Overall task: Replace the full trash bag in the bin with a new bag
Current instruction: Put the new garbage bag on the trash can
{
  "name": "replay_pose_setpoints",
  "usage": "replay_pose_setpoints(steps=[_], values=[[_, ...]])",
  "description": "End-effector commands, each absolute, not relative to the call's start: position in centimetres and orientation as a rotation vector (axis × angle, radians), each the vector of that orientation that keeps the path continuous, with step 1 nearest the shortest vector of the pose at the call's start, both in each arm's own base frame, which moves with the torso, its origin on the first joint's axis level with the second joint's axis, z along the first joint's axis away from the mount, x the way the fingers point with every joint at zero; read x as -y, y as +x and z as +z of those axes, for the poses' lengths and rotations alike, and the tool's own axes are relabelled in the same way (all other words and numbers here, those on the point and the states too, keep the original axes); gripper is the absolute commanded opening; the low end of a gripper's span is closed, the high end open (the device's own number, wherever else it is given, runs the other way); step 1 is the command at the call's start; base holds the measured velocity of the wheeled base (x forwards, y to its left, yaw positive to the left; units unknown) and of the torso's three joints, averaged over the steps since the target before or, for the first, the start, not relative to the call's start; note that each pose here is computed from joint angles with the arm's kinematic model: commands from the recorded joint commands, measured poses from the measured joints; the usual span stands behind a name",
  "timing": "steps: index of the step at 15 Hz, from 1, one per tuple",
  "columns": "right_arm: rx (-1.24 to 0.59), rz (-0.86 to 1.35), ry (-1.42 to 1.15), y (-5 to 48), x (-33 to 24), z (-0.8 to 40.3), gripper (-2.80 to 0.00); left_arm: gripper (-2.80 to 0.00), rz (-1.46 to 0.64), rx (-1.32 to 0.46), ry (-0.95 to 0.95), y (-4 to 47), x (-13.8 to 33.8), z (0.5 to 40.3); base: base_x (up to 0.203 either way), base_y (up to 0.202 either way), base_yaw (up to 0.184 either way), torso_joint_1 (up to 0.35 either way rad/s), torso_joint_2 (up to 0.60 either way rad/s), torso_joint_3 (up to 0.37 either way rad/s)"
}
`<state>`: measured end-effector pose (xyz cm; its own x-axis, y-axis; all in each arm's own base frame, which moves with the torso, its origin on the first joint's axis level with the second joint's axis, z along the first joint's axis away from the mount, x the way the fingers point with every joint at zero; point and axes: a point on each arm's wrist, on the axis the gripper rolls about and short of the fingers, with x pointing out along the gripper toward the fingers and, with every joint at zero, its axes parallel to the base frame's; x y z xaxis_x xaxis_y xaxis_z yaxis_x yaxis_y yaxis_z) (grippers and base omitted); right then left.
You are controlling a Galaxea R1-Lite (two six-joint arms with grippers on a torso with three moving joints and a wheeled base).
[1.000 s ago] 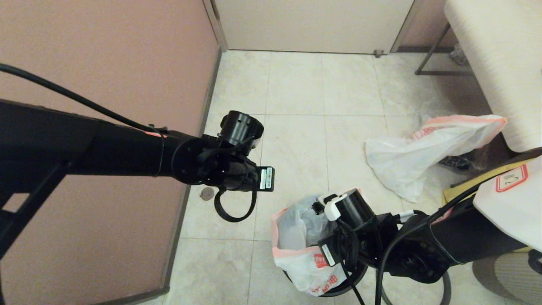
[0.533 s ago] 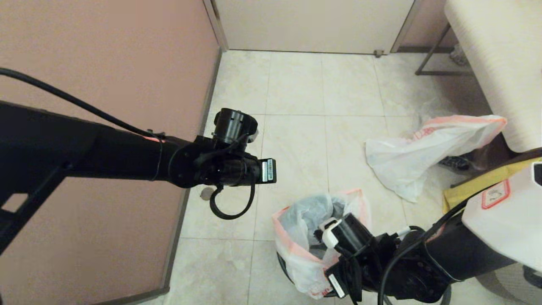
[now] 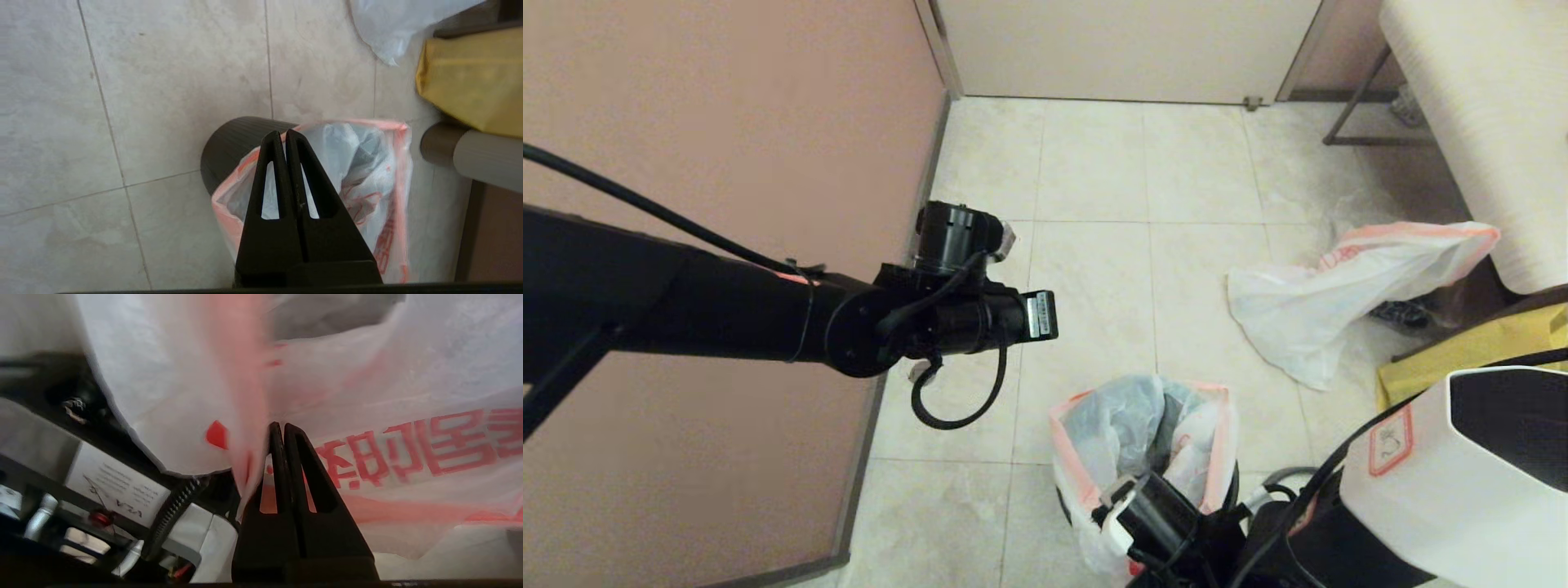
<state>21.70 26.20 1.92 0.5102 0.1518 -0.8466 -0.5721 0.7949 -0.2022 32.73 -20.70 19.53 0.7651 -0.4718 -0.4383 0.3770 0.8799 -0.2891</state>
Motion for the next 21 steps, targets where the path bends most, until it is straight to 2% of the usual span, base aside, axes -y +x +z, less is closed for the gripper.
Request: replay_pose_setpoints(steps=[1, 4, 7, 12, 15, 19, 21], values=[[-0.949, 0.448, -0.534, 21.2, -26.5, 1.0, -2.8, -2.8, -0.472, -0.491, -0.201, 32.0, 20.3, 21.0, 0.0, 0.0, 0.0, 0.0, 0.0, 0.0], [-0.908, 0.445, -0.527, 21.4, -27.3, 1.6, -2.8, -2.8, -0.477, -0.471, -0.206, 31.5, 20.0, 21.8, 0.0, 0.0, 0.0, 0.0, 0.0, 0.0], [-0.792, 0.455, -0.438, 22.7, -28.3, 4.2, -2.8, -2.8, -0.479, -0.485, -0.198, 30.8, 19.7, 22.5, 0.0, 0.0, 0.0, 0.0, 0.0, 0.0], [-0.834, 0.478, -0.492, 20.4, -27.7, 2.7, -2.8, -2.8, -0.494, -0.617, -0.17, 31.9, 20.4, 20.9, 0.0, 0.0, 0.0, 0.0, 0.0, 0.0], [-0.761, 0.447, -0.422, 20.9, -26.4, 5.5, -2.8, -2.8, -0.495, -0.619, -0.169, 31.8, 20.4, 20.8, 0.0, 0.0, 0.0, 0.0, 0.0, 0.0], [-0.524, 0.377, -0.204, 21.7, -22.2, 14.4, -2.8, -2.8, -0.493, -0.608, -0.174, 31.5, 20.2, 21.4, 0.0, 0.0, 0.0, 0.0, 0.0, 0.0], [-0.53, 0.276, -0.181, 22.0, -18.6, 14.6, -2.8, -2.8, -0.48, -0.604, -0.169, 31.5, 20.1, 21.4, 0.0, 0.0, 0.0, 0.0, 0.0, 0.0]])
